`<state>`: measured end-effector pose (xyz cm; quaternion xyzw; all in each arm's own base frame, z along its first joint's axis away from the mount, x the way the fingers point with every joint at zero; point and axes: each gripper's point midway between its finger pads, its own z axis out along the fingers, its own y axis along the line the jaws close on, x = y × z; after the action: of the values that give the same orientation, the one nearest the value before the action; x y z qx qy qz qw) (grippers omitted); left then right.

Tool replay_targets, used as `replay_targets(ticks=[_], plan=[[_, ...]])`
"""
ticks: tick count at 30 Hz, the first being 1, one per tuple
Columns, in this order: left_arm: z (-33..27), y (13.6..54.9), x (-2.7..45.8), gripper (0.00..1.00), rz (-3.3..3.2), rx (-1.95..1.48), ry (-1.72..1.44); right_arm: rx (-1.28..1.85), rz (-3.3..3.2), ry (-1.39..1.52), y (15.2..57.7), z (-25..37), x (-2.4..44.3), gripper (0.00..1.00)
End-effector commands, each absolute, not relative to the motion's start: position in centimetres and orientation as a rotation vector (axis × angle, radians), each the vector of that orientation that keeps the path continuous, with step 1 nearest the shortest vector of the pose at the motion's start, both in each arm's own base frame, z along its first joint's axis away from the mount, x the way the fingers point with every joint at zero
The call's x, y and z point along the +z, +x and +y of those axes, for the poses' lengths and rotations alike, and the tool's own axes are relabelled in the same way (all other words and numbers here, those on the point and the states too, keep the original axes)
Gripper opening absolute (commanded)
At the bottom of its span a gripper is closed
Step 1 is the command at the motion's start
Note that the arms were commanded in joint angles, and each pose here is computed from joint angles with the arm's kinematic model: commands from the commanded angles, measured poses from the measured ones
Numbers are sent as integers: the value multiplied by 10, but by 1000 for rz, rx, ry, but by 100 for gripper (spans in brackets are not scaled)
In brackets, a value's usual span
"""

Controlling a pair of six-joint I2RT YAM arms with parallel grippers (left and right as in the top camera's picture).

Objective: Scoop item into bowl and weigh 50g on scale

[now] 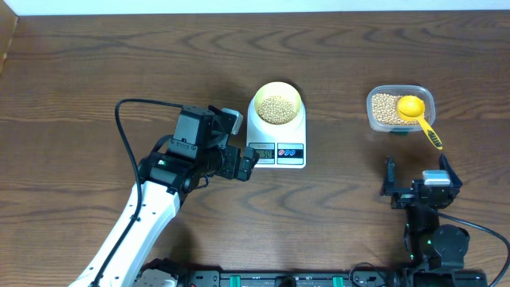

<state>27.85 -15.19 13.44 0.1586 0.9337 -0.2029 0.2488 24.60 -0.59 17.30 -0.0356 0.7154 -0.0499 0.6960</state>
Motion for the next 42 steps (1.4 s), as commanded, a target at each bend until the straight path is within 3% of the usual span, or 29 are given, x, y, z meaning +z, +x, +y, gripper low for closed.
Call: replay_targets(ticks=[1,42], plan=[[-151,280,134,100,2544,-540,433,-114,1597,-94,247,-5,168,99],[-151,280,134,100,2544,-540,433,-114,1645,-93,246,-5,156,99]])
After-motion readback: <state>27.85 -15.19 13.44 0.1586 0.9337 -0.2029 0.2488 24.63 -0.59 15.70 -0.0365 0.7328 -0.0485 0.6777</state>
